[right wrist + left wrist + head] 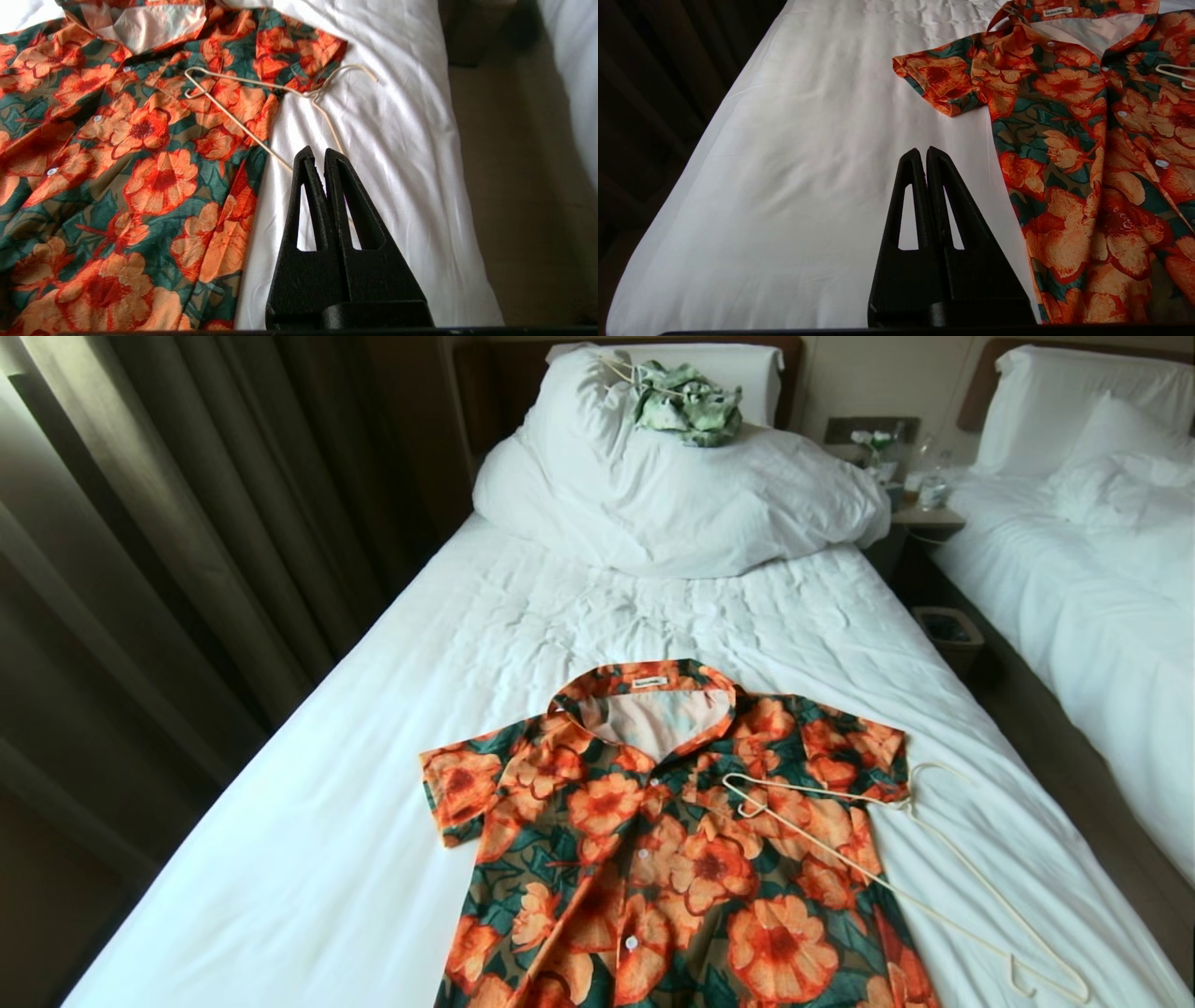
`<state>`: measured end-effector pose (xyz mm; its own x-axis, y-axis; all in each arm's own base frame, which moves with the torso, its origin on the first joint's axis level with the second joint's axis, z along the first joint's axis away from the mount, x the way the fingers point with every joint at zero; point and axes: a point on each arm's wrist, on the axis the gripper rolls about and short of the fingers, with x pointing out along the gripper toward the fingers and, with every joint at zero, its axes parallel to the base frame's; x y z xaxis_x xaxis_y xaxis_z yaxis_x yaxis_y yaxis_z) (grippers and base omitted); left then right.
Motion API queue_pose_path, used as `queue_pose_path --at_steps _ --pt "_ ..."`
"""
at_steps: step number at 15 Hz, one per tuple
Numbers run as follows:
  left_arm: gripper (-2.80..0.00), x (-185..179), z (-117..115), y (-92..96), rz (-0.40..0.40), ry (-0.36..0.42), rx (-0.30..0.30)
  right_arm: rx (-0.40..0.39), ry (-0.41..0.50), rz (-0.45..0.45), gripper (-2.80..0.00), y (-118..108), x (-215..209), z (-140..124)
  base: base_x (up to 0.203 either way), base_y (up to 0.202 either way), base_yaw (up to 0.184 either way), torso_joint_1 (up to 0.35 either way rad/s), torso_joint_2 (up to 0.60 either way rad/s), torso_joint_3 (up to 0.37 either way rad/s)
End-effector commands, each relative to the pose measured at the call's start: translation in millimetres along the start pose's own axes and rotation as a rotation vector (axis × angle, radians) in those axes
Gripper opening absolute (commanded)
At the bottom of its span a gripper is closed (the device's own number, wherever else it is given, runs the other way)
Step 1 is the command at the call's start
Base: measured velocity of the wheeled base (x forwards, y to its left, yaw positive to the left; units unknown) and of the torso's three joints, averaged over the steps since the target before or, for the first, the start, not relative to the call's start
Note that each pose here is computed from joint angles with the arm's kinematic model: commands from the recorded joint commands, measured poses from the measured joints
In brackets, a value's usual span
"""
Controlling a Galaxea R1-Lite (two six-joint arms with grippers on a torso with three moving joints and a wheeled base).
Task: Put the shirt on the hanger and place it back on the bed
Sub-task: Lift the shirt and hanger
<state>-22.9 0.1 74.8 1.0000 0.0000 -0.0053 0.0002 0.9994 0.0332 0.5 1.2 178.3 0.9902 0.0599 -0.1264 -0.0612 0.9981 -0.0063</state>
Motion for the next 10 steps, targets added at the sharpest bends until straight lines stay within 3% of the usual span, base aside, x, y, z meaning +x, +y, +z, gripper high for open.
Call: queue_pose_path --at_steps 1,5,8,10 --pt "-2.80 -0.1 0.0 0.0 0.000 -0.001 0.001 0.068 0.292 0.018 -2.80 -2.9 60.8 12.0 0.000 0.000 0.000 0.000 0.00 0.000" --pt "-2.80 -0.1 0.0 0.0 0.000 -0.001 0.001 0.293 0.678 0.061 -2.80 -9.7 162.0 -1.3 0.000 0.000 0.000 0.000 0.00 0.000" --pt "-2.80 -0.1 0.0 0.0 0.000 -0.001 0.001 0.414 0.819 0.068 -2.80 -20.5 222.6 -15.6 0.000 0.000 0.000 0.000 0.00 0.000" --pt "-2.80 -0.1 0.0 0.0 0.000 -0.001 0.001 0.398 0.887 0.123 -2.80 -30.8 251.7 -31.7 0.000 0.000 0.000 0.000 0.00 0.000"
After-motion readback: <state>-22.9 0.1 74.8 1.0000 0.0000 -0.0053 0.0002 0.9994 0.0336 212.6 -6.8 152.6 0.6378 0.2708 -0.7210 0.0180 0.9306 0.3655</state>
